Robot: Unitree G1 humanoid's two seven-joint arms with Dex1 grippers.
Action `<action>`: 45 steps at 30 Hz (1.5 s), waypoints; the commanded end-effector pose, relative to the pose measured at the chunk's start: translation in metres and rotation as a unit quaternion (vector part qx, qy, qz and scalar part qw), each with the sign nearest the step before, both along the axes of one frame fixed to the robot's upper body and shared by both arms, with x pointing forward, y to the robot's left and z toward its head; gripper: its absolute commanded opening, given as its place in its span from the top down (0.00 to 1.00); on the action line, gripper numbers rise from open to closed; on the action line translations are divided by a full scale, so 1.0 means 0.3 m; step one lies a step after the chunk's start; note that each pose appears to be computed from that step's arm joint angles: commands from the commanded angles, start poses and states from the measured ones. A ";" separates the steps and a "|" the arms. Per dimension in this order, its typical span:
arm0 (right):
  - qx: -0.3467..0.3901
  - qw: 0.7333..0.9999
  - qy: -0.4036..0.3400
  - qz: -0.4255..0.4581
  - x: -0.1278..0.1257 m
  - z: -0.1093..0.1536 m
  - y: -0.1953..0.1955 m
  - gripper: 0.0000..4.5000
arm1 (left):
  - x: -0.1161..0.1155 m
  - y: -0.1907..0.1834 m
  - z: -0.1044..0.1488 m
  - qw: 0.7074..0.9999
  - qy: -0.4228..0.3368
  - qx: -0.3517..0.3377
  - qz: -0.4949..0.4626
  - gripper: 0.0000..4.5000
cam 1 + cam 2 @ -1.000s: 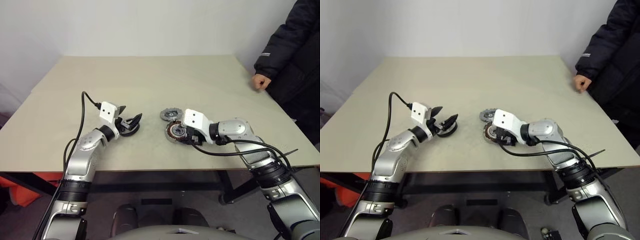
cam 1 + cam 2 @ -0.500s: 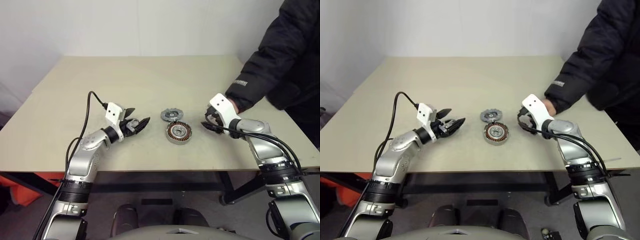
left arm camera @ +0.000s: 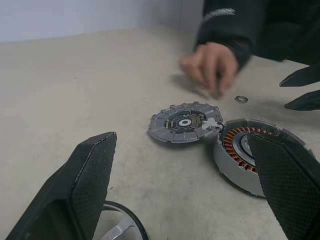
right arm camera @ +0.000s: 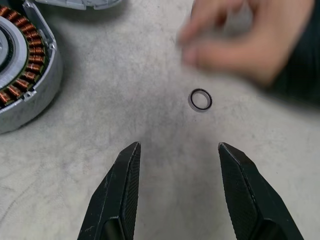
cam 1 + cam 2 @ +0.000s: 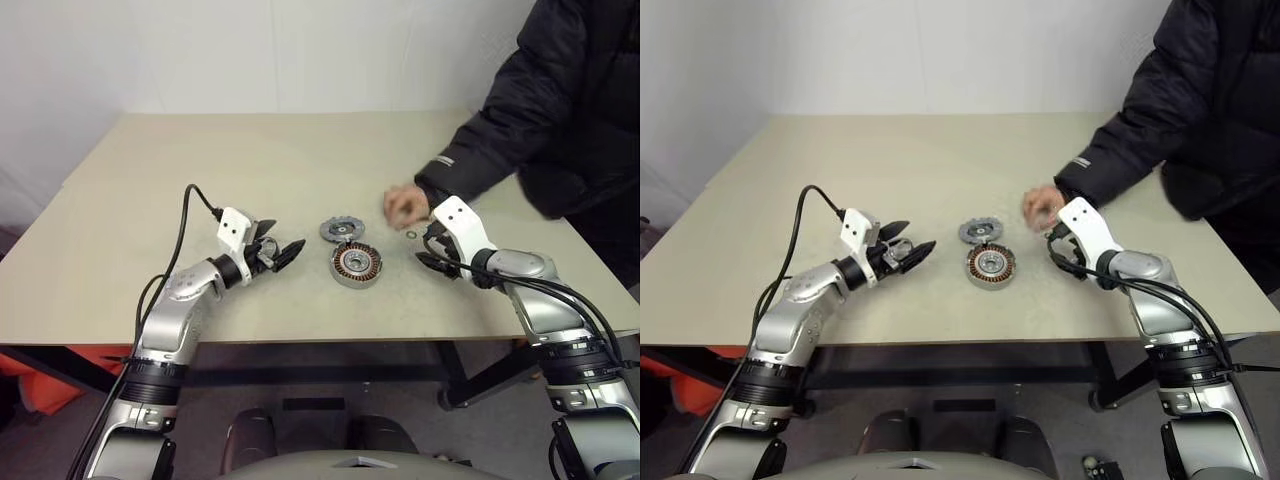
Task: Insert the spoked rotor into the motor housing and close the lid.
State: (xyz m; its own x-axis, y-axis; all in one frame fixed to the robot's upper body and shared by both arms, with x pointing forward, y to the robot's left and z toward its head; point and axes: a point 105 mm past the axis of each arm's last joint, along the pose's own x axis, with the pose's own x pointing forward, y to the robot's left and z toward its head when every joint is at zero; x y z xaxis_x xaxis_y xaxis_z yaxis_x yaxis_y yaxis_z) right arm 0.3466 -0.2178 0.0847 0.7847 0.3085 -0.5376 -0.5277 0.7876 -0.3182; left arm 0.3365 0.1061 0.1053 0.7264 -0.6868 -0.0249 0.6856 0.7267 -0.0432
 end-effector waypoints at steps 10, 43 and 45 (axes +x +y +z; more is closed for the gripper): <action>0.046 0.995 -0.071 0.047 0.068 0.108 0.128 0.39 | 0.009 0.012 0.051 0.999 -0.033 0.003 0.012 0.02; 0.080 0.980 -0.053 -0.174 0.200 -0.032 -0.010 0.39 | 0.004 0.023 0.044 0.999 -0.032 0.008 0.021 0.02; 0.088 0.979 -0.044 -0.180 0.195 -0.043 -0.011 0.39 | 0.004 0.023 0.044 0.999 -0.032 0.008 0.021 0.02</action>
